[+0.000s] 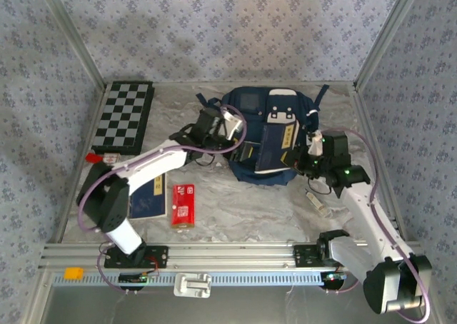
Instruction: Pack the student bag
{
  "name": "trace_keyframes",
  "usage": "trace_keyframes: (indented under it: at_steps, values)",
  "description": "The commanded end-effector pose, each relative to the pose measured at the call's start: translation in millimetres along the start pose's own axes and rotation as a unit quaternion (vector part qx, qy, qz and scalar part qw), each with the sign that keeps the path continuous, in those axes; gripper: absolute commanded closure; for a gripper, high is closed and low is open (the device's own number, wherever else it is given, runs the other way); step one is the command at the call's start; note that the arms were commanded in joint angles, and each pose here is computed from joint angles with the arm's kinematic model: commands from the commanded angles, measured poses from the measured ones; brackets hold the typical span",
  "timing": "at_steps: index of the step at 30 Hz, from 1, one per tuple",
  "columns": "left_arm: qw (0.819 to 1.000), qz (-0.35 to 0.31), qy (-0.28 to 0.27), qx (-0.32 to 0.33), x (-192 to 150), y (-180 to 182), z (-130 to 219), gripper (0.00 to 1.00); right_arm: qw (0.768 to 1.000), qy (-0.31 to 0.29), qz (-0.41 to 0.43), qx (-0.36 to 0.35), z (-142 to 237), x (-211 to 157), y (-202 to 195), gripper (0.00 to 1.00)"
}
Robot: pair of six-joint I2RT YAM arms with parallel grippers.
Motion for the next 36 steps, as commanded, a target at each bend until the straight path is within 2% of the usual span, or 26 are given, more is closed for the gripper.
trace_keyframes:
  at_steps: [1, 7, 14, 22, 25, 27, 29, 34, 36]
  values:
    - [0.993, -0.115, 0.032, 0.016, 6, -6, -16, 0.31, 0.999, 0.006, -0.016, -0.049, 14, -13, -23, 1.0]
    - [0.973, -0.216, 0.07, 0.034, 8, -19, -55, 0.27, 0.995, -0.025, -0.054, -0.086, 34, -13, -41, 1.0]
    - [0.958, -0.267, 0.096, 0.046, 10, -20, -91, 0.24, 0.992, -0.04, -0.059, -0.101, 45, -12, -47, 1.0]
    - [0.931, -0.324, 0.137, 0.097, 6, -5, -129, 0.24, 0.992, -0.041, -0.066, -0.098, 50, -15, -46, 1.0]
    - [0.927, -0.327, 0.134, 0.122, 8, 2, -135, 0.33, 0.993, -0.045, -0.066, -0.092, 52, -14, -44, 1.0]
    - [0.928, -0.325, 0.131, 0.128, 10, 3, -135, 0.47, 0.993, -0.046, -0.065, -0.091, 53, -14, -43, 1.0]
    - [0.929, -0.321, 0.128, 0.129, 12, 3, -132, 0.66, 0.992, -0.049, -0.063, -0.093, 56, -14, -41, 1.0]
    - [0.937, -0.293, 0.118, 0.146, 21, 8, -112, 0.98, 0.992, -0.055, -0.06, -0.093, 62, -13, -34, 1.0]
    - [0.943, -0.271, 0.11, 0.158, 29, 10, -98, 1.0, 0.992, -0.058, -0.058, -0.092, 65, -12, -31, 1.0]
Point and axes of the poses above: each hand's point on the last joint's axis, 136 mm out from that joint toward the fingers, its own z axis back along the fingers, its own y axis along the line the jaws close on, x = y × z, the point moved 6 cm from there along z, back along the fingers, and after that the axes turned 6 degrees about -z, right-handed, at the moved point
